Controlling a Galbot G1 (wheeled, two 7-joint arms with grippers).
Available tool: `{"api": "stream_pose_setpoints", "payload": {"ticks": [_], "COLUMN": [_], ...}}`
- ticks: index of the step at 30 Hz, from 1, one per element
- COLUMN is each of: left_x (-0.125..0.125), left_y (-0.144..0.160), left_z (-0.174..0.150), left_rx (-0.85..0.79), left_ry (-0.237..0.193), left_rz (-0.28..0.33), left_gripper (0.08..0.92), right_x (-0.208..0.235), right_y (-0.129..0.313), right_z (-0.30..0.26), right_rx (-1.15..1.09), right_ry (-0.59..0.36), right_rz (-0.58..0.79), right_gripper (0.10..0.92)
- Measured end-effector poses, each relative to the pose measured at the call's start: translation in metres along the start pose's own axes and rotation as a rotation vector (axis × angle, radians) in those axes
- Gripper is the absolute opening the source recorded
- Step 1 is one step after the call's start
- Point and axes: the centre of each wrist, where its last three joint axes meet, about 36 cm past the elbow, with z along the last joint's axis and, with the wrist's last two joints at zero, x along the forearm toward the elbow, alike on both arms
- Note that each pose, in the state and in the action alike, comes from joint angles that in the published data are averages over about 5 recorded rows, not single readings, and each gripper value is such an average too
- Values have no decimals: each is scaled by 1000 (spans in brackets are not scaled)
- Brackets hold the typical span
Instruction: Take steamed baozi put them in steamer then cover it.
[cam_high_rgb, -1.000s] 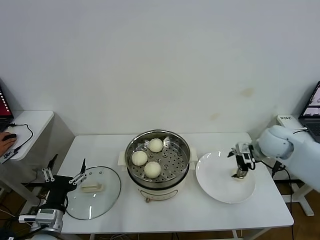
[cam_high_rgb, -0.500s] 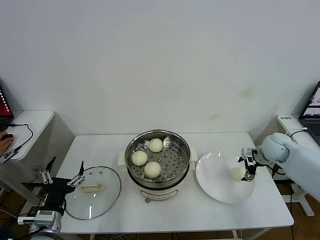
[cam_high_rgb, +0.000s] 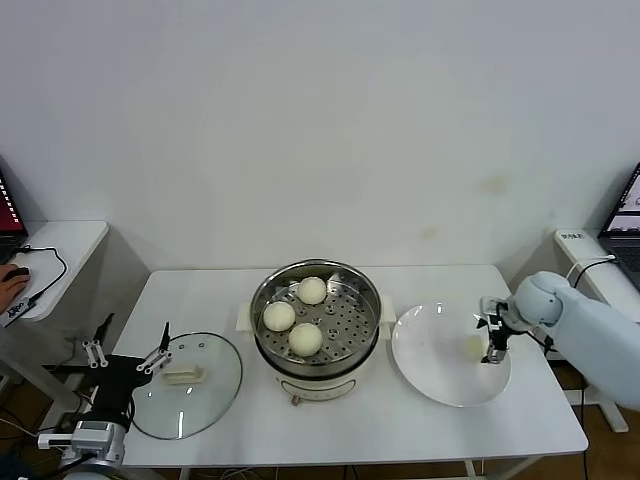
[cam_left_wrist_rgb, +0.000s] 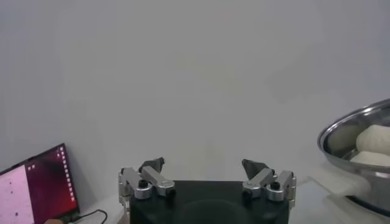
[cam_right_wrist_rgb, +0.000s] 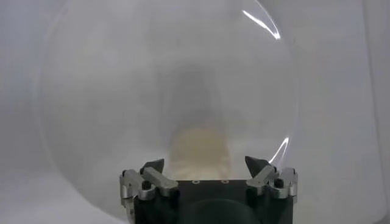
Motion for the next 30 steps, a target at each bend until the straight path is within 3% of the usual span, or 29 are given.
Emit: {"api": "stream_pose_setpoints", "payload": {"ticks": [19,30], "left_x": [3,3], "left_y": [-1,-2], "left_z": [-6,-8], "left_rx": [1,5], "left_ry": [-11,-17], "left_rz": [1,3], "left_gripper": [823,823], "right_x": [-5,45], "right_y": [-5,-18], "right_z": [-1,0], "right_rx": [-16,-11], "right_ry": [4,-5], "right_rz": [-17,-2], "right_gripper": [581,577]}}
